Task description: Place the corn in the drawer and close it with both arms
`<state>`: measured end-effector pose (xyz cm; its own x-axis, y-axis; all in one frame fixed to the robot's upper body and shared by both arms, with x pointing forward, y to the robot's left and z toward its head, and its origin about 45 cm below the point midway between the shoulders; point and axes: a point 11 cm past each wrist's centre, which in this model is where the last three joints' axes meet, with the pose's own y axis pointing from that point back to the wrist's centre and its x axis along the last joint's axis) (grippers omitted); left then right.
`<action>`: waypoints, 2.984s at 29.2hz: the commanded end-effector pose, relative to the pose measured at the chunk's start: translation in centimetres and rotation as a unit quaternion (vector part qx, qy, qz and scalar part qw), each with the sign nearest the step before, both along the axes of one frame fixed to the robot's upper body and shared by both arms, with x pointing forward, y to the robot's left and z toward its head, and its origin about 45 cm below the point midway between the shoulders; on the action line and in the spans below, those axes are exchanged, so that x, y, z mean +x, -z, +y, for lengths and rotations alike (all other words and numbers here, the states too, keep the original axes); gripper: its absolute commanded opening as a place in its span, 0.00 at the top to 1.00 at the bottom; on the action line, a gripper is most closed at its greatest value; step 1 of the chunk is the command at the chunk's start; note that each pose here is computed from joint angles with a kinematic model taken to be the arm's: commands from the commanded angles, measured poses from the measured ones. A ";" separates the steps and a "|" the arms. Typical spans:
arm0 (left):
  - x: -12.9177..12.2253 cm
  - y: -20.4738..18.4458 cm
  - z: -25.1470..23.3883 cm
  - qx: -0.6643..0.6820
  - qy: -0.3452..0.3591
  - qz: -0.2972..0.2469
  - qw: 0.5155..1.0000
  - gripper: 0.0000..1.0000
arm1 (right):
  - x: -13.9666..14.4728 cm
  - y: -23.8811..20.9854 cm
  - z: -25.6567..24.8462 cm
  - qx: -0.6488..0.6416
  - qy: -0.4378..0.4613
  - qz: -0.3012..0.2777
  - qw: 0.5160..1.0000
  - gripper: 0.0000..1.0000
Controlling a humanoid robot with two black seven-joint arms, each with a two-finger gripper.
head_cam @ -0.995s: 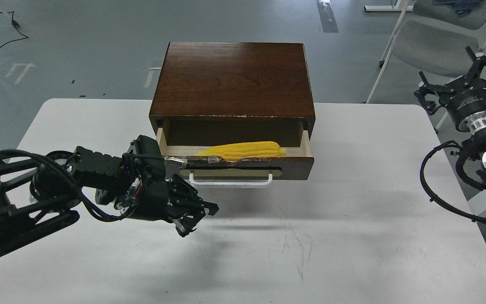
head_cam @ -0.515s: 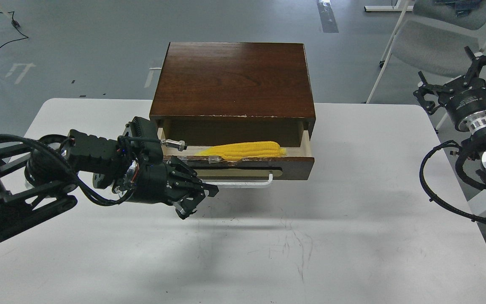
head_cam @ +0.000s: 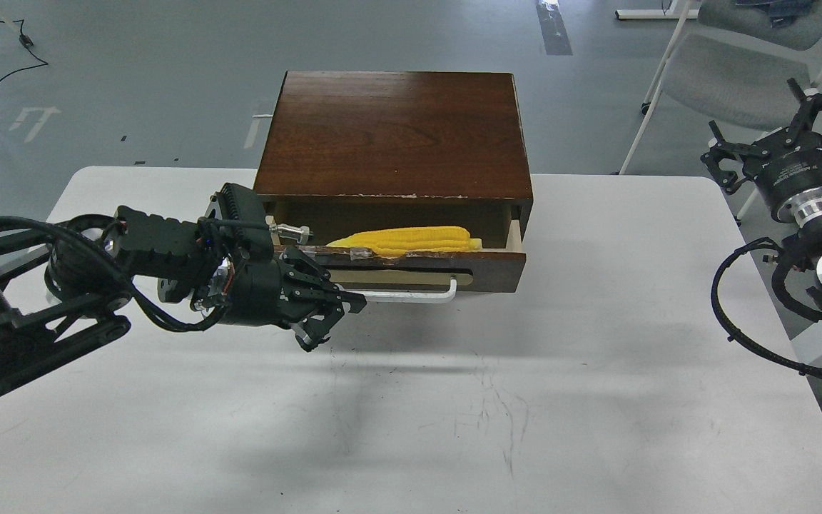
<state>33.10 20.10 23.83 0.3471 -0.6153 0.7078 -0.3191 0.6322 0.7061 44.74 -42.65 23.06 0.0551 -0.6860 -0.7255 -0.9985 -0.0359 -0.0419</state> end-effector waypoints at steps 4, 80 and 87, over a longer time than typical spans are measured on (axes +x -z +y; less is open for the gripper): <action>0.7 0.2 0.2 0.016 -0.002 -0.015 1.000 1.00 | 0.0 -0.1 0.0 0.001 0.000 -0.001 1.000 0.00; 10.1 -17.8 10.5 -0.692 -0.247 0.246 0.632 0.38 | 1.7 -4.1 -0.1 0.011 0.011 -0.052 0.999 0.00; 13.8 -16.6 18.5 -0.793 -0.318 0.200 0.480 0.13 | 2.3 -5.2 -0.1 0.009 0.014 -0.062 0.998 0.00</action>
